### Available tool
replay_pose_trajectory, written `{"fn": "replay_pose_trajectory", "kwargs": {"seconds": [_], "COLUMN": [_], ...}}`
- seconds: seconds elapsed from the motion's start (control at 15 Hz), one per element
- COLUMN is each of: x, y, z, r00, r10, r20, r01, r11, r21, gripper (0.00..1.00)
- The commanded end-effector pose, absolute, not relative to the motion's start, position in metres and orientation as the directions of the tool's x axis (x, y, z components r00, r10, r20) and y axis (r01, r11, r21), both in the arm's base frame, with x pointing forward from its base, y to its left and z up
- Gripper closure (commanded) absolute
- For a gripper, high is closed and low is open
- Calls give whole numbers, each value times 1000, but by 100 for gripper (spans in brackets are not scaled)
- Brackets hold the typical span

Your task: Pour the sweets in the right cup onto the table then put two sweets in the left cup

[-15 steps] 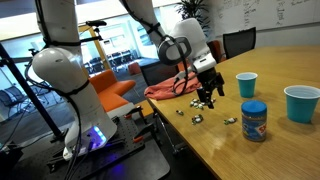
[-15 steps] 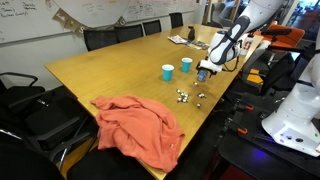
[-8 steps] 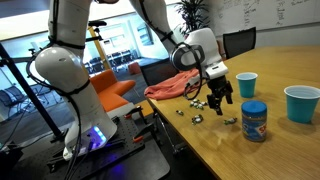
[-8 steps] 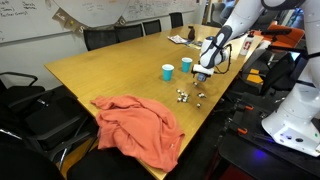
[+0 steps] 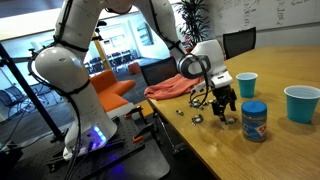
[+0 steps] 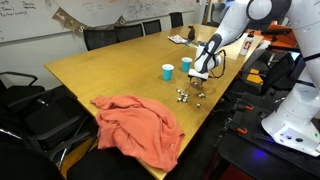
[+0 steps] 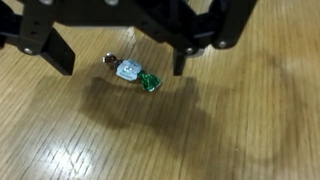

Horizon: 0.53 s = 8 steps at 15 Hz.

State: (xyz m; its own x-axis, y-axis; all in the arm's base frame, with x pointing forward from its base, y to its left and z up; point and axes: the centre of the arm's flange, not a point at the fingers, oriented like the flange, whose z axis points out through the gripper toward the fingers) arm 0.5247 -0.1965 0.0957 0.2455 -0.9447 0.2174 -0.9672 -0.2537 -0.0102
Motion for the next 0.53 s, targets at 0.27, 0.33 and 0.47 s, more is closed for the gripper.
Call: {"fn": "replay_pose_trajectory", "kwargs": {"seconds": [0.27, 0.33, 0.47], "x": [538, 537, 537], "y": [-198, -199, -202], "z": [77, 77, 79], "r00": [220, 215, 208], "r10": [-965, -967, -969], "r20": [139, 134, 134], "r01": [-974, -975, -976], "r11": [-225, -221, -214], "r21": [-23, -26, -31], "gripper": [34, 41, 57]}}
